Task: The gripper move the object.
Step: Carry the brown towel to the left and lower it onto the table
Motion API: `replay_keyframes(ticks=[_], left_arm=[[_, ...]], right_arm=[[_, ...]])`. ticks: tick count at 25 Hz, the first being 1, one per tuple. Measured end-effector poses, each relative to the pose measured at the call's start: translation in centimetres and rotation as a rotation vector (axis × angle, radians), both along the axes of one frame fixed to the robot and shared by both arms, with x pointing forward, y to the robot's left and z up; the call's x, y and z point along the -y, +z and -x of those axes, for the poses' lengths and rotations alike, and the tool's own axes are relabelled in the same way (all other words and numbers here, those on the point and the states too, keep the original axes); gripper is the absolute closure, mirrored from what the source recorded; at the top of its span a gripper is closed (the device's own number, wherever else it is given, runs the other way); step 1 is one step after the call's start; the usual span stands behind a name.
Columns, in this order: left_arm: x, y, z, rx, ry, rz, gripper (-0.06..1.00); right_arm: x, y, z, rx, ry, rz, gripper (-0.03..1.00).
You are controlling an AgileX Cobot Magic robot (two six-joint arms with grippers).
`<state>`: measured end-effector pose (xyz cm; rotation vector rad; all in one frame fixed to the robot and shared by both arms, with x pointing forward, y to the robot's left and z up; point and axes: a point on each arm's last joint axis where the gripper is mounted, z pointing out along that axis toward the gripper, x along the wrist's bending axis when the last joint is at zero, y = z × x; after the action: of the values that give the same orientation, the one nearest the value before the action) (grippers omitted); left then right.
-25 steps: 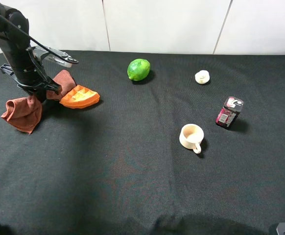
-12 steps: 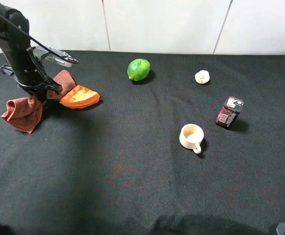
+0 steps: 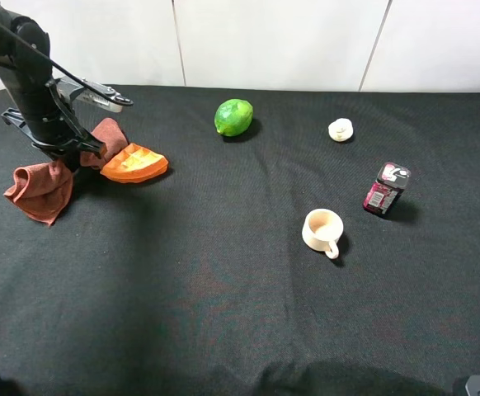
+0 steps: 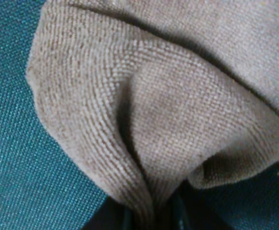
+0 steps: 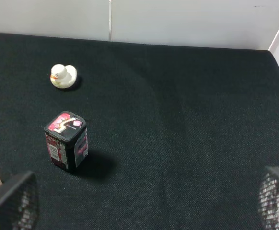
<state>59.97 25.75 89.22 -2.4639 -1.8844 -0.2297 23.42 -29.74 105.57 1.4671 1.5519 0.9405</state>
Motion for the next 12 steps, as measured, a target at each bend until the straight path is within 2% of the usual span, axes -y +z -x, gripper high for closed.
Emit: replay_keyframes(ticks=[12], left_arm=[[0.01, 0.00, -0.05, 0.006, 0.000, 0.002, 0.77]], right_arm=[[0.00, 0.00, 0.00, 0.000, 0.000, 0.000, 0.27]])
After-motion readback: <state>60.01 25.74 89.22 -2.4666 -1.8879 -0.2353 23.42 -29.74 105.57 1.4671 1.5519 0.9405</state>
